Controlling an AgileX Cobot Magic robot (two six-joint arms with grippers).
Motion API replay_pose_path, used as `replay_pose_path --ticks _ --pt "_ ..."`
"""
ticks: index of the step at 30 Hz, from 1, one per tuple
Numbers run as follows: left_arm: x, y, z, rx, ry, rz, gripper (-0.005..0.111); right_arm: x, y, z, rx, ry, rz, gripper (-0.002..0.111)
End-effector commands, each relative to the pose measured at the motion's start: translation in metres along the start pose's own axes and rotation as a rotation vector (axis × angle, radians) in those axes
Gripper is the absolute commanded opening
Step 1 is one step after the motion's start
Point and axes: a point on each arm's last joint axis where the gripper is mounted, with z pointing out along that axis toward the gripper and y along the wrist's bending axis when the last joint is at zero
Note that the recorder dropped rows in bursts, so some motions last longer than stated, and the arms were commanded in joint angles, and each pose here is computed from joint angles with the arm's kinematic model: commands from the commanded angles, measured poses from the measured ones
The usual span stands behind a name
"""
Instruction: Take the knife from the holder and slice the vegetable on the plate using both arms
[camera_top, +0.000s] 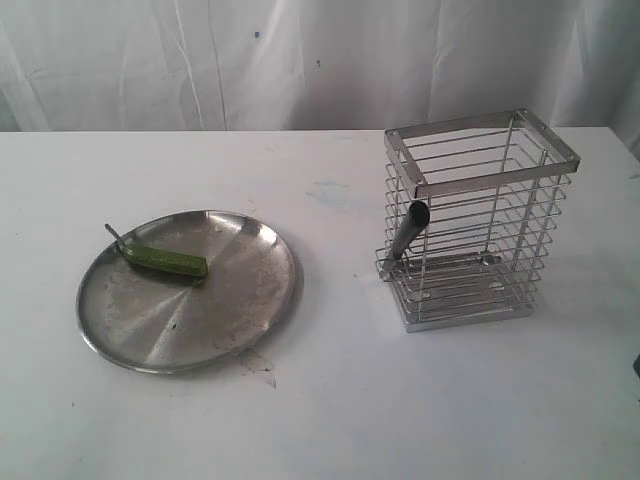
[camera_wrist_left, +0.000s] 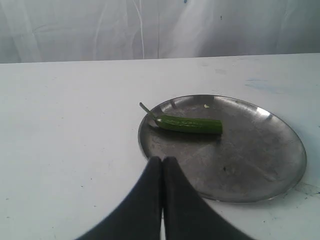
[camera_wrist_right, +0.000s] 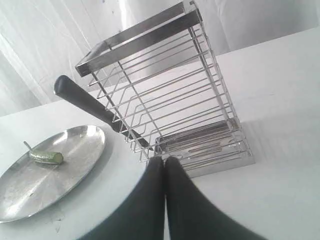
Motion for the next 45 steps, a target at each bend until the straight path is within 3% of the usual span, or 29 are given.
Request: replay_pose_path --ticks 1,12,16,18,26,32,36,41,45 --pt "0.001 0.000 0.000 0.009 -0.003 -0.007 0.000 0.001 -0.001 0.000 0.005 -0.005 -0.002 0.000" --pt "0.001 0.000 0.000 0.009 -0.003 -0.007 0.000 -0.023 0.005 -0.004 -0.060 -0.275 0.024 0.000" --pt "0.001 0.000 0.000 0.009 -0.003 -0.007 0.000 -0.025 0.005 -0.004 -0.091 -0.291 0.251 0.000" --pt "0.001 0.000 0.000 0.009 -0.003 -0.007 0.000 -0.019 0.004 -0.003 -0.071 -0.199 0.239 0.000" --pt "0.001 0.000 0.000 0.009 -0.003 -0.007 0.000 -0.056 0.037 -0.008 -0.187 0.097 -0.078 0.000" --pt "0.001 0.000 0.000 0.009 -0.003 -0.007 0.000 -0.092 0.062 0.025 -0.223 0.386 -0.359 0.001" --pt "0.001 0.000 0.000 0.009 -0.003 -0.007 0.000 -0.108 0.074 0.065 -0.225 0.482 -0.436 0.018" --pt "0.001 0.000 0.000 0.009 -0.003 -0.007 0.000 -0.113 0.085 0.115 -0.196 0.608 -0.282 0.046" --pt "0.001 0.000 0.000 0.009 -0.003 -0.007 0.000 -0.114 0.093 0.148 -0.215 0.661 -0.260 0.055"
